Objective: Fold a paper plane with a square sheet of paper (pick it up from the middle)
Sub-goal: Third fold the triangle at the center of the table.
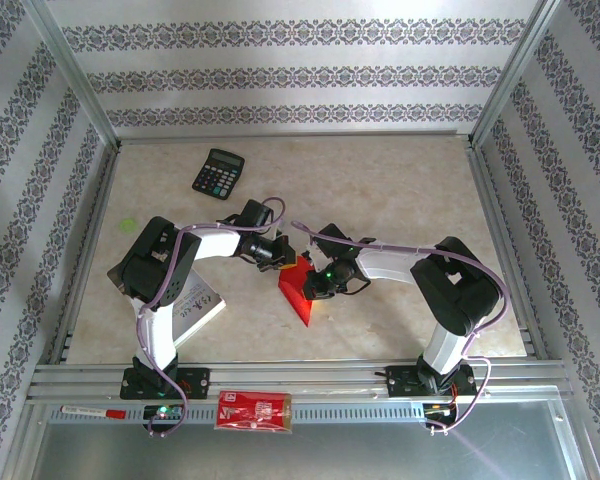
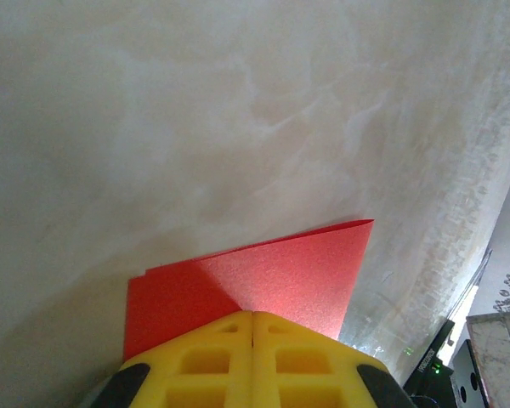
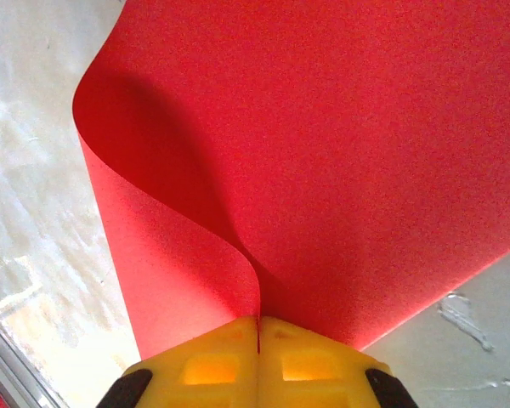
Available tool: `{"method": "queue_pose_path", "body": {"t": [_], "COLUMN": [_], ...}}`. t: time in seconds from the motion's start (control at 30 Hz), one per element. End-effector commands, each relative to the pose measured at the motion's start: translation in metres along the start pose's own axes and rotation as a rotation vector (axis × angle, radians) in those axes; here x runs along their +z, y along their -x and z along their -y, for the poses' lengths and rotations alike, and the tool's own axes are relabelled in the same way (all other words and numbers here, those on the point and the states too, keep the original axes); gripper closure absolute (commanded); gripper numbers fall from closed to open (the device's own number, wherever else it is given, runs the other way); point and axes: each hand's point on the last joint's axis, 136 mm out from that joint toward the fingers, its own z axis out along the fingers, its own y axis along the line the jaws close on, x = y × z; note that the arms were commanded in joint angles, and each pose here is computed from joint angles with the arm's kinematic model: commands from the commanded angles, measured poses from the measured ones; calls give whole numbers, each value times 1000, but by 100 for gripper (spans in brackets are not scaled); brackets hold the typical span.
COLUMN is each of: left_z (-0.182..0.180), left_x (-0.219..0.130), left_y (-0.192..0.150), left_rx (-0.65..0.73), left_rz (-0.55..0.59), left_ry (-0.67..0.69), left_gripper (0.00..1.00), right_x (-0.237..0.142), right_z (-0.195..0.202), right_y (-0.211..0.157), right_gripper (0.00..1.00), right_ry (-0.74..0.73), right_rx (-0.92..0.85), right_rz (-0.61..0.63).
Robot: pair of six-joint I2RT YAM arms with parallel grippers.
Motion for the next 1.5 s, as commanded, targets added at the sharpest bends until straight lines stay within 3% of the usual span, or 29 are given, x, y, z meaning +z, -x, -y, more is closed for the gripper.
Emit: {"method": "queue_pose_path", "body": {"t": [0.0,0.23,0.33,0.4,0.5,0.6,0.9,1.13,1.47], "left_z": [5,16,16,19,24,31,56,63,51], "left_x": [-11,-48,-67,-76,-83,-79,-44,-15,4], "left_y": [-1,15,10,-1,-29,-64,-135,-158,-161], "left_rx": [21,30,22,10,7,40,145,195,204], "left_rz": [4,110,172,198,216,186,48,-33,-71], "left_ry": [58,52,55,30,-21,-33,-95,-100,-75], "left_gripper": [90,75,73,77,92,100,100,100,100], "right_x": [14,17,20,21,22,22,23,22,21], "right_z": [28,30,30,30,32,32,31,33,33], "right_y": [-26,-30,-31,-32,-33,-34,-38,-40,-40], "right_gripper": [98,99,99,99,99,99,100,100,100], "right_ry": [-104,-103,-103,-102,-105,-108,-116,-131,-134], "right_rx": [38,61,67,73,84,91,96,103,101], "right_rz": [-89,-86,-89,-90,-94,-95,-110,-111,-109]}}
